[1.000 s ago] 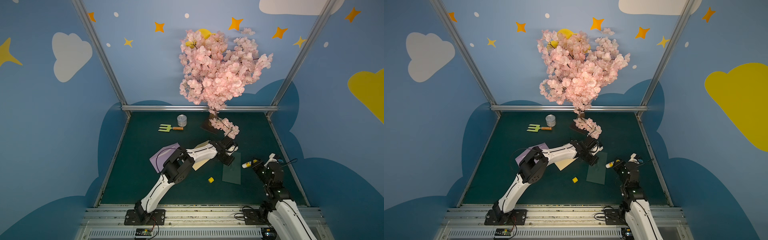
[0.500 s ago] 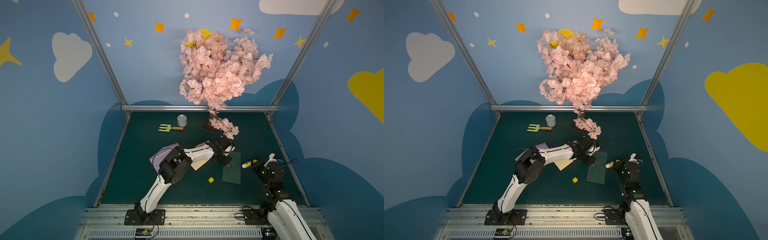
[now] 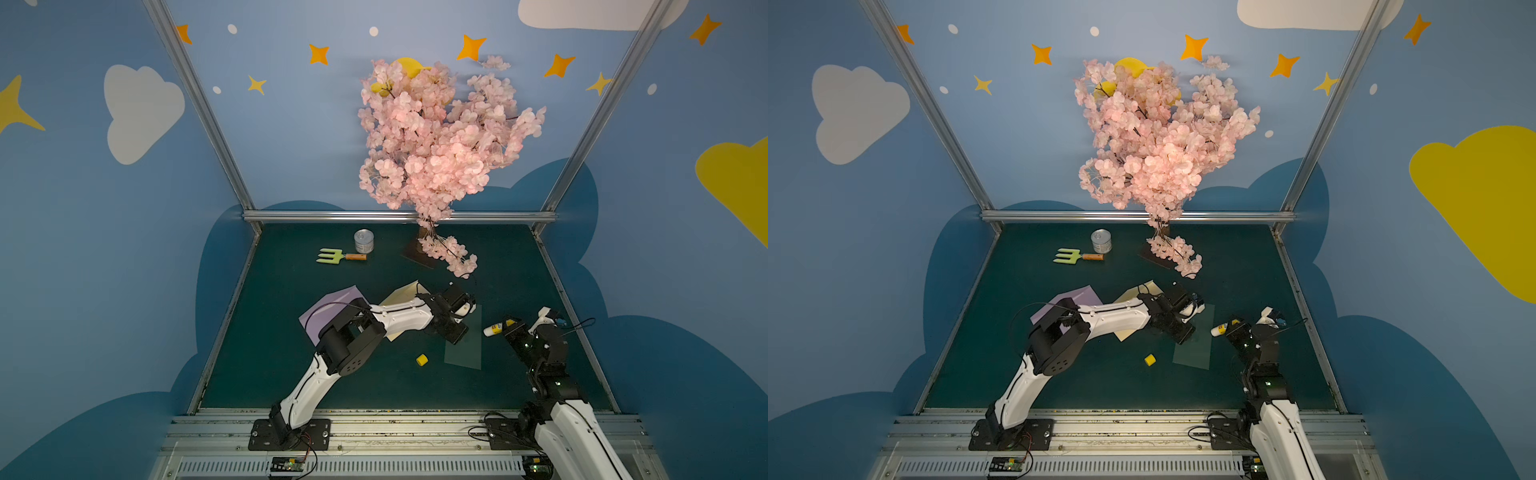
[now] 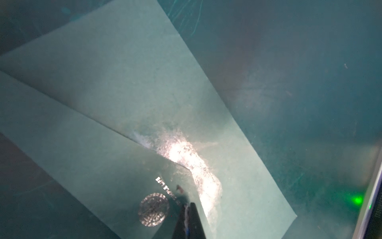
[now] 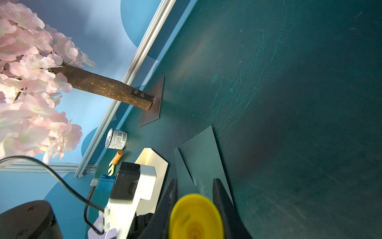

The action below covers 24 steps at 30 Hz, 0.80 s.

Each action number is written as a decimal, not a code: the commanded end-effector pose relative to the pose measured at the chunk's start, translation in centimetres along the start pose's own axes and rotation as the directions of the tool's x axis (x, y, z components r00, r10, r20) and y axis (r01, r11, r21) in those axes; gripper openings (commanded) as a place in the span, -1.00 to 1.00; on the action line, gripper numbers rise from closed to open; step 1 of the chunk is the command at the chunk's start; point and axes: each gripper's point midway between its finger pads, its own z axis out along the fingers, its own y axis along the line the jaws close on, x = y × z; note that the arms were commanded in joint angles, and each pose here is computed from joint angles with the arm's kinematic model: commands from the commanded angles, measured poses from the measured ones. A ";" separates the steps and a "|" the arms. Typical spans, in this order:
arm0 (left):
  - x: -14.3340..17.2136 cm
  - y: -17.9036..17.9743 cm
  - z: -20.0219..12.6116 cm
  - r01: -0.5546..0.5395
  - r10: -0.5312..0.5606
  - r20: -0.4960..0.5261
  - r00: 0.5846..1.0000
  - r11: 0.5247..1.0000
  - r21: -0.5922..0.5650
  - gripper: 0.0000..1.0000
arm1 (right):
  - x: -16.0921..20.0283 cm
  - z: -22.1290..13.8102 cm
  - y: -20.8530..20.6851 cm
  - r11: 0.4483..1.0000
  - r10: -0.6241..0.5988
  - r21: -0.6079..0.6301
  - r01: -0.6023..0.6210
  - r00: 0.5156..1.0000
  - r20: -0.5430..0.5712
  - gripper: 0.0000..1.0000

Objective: Seal the envelope with a glue stick
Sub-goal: Seal the envelope at the center of the board.

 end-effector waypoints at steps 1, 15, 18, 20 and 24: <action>7.4 1.5 3.1 0.039 -0.051 -0.249 0.967 0.998 -0.053 -0.95 | 0.0 -0.2 0.1 1.000 0.002 -0.010 -0.002 1.000 0.004 -1.00; 5.3 4.1 3.4 0.058 -0.071 -0.214 0.974 0.996 -0.070 -0.95 | -0.2 -0.5 0.5 1.000 -0.010 -0.026 0.011 1.000 0.007 -1.00; 4.6 3.3 2.5 0.054 -0.062 -0.196 0.979 0.998 -0.044 -0.94 | -0.3 -0.5 1.4 0.998 -0.031 -0.062 0.032 0.999 0.004 -1.00; 4.1 2.7 1.4 0.056 -0.059 -0.181 0.982 0.998 -0.025 -0.79 | -0.3 -0.5 2.1 0.995 -0.044 -0.094 0.043 0.999 -0.001 -1.00; 2.4 1.3 -1.5 0.046 -0.045 -0.116 0.992 0.999 0.009 -0.39 | -0.7 -0.7 3.6 0.986 -0.073 -0.149 0.073 0.997 0.004 -1.00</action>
